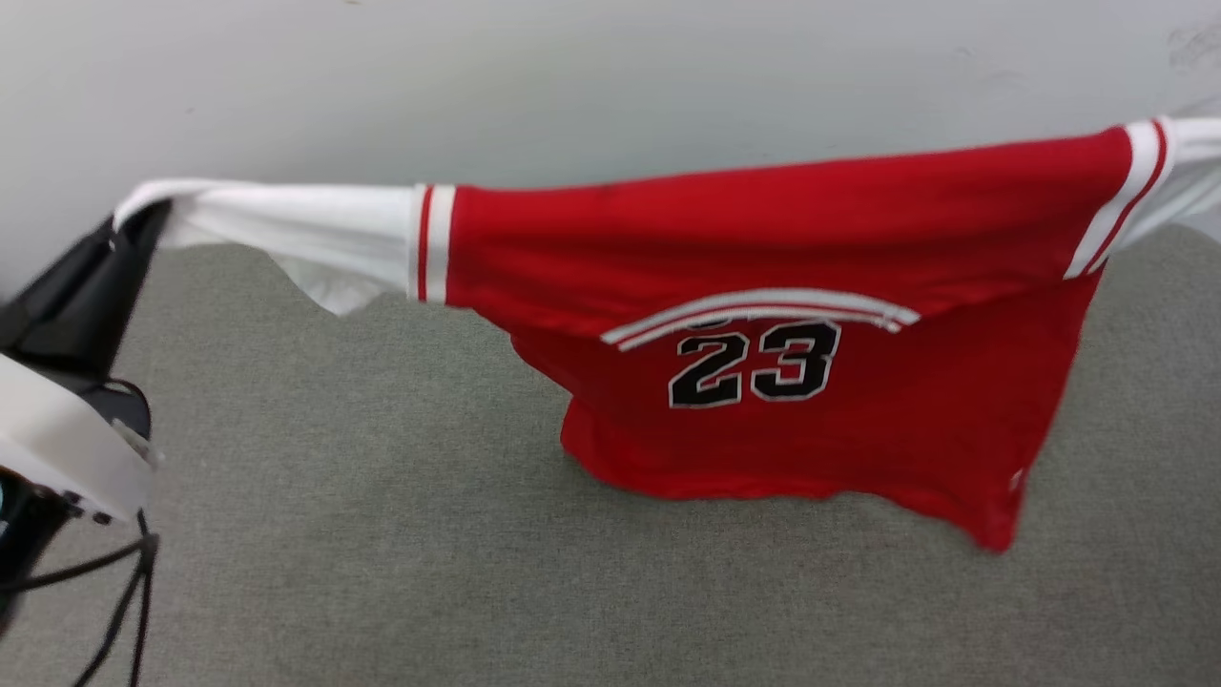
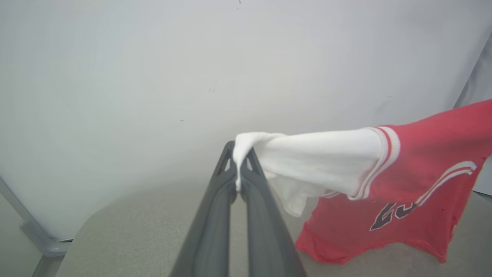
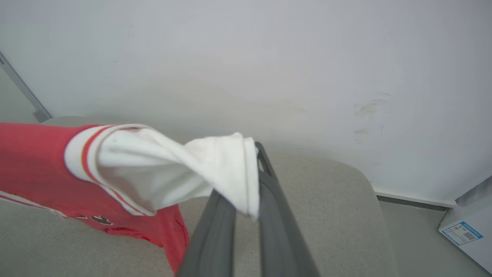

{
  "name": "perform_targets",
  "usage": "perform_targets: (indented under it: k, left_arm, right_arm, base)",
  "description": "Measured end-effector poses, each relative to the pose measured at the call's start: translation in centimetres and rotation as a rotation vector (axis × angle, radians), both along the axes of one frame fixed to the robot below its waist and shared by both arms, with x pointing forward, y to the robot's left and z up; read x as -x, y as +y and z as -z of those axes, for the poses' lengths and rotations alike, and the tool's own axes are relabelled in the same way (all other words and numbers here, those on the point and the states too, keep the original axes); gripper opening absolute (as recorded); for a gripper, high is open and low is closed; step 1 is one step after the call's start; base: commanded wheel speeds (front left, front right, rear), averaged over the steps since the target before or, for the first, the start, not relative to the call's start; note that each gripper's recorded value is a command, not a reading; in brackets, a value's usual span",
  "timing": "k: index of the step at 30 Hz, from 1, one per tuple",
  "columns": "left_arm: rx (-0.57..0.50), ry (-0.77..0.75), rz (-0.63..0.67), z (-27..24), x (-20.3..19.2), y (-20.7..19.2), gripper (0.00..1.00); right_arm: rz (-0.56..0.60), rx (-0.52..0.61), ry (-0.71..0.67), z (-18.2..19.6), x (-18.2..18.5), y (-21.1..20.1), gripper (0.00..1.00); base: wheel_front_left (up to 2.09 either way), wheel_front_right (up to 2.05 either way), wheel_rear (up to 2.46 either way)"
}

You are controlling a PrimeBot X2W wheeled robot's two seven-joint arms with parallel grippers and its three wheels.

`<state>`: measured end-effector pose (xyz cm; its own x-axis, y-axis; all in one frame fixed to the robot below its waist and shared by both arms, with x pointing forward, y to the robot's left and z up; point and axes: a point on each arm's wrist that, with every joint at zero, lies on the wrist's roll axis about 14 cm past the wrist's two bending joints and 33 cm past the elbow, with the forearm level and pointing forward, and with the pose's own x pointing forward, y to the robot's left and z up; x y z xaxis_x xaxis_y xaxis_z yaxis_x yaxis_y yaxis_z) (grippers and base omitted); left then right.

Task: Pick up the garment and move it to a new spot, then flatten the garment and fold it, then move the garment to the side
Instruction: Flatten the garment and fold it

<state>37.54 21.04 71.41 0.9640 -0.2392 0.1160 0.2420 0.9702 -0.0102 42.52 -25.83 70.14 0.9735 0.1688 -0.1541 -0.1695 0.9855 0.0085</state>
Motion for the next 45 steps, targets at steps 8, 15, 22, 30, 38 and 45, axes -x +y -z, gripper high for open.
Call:
perform_targets:
  k: [8,15,22,30,38,45]
  left_arm:
    - [-0.004,-0.060,-0.008,-3.4,-2.3,1.3,0.00]
    - [-0.008,-0.086,-0.010,-4.7,-6.2,2.1,0.00]
    - [-0.046,-0.100,-0.036,-4.8,-12.3,3.1,0.00]
    - [-0.081,-0.138,-0.094,-4.0,-21.2,4.7,0.00]
    - [-0.063,-0.226,-0.123,-2.6,-28.4,4.4,0.00]
    - [-0.055,-0.176,-0.152,3.0,-30.8,5.5,0.00]
  right_arm:
    - [0.033,0.011,-0.080,-3.2,-1.9,0.0,0.00]
    - [0.051,0.027,-0.129,-4.6,-5.3,0.1,0.00]
    - [0.081,0.058,-0.150,-4.5,-10.7,0.0,0.00]
    - [0.141,0.075,-0.207,-3.2,-18.8,-0.3,0.00]
    - [0.210,0.103,-0.285,-0.6,-25.7,-1.1,0.00]
    - [0.174,0.059,-0.228,6.8,-29.5,1.5,0.00]
  base:
    - [0.00,0.00,0.00]
    - [0.00,0.00,0.00]
    - [0.00,0.00,0.00]
    - [0.00,0.00,0.00]
    - [0.00,0.00,0.00]
    - [0.00,0.00,0.00]
